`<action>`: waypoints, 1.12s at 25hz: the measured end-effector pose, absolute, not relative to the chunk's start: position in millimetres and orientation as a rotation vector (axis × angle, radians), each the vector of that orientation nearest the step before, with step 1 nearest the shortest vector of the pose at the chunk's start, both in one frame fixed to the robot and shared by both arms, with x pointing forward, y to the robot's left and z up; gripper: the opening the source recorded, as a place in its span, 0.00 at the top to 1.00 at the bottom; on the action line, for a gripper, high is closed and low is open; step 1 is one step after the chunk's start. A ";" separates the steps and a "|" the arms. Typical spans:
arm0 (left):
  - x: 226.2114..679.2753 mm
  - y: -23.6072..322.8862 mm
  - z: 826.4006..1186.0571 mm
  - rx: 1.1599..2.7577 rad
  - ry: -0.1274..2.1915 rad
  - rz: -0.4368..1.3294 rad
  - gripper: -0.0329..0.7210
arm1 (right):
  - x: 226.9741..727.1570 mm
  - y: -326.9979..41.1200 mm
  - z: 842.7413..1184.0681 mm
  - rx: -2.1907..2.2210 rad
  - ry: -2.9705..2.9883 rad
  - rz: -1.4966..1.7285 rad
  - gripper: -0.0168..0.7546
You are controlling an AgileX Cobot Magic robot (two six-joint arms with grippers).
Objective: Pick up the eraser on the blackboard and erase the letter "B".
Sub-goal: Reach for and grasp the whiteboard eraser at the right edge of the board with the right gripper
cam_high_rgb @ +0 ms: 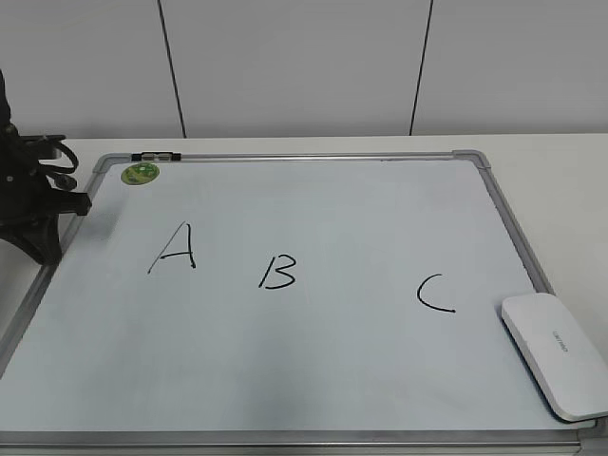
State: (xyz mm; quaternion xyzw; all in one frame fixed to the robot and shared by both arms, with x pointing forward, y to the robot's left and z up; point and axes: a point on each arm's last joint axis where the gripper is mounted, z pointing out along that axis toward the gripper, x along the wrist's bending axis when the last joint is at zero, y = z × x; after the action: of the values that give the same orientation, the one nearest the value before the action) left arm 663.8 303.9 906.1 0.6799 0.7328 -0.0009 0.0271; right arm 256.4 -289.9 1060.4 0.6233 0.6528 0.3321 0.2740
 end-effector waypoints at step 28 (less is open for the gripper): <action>663.8 303.1 906.1 2.092 2.262 -0.012 0.92 | 382.6 -276.2 1031.9 1.814 2.272 0.497 0.24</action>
State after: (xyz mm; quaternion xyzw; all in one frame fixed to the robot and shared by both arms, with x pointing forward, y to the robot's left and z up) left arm 663.8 303.1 906.1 0.6787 0.7338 -0.0040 0.0302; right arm 382.6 -276.2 1031.9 0.6123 0.7666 0.1679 0.0958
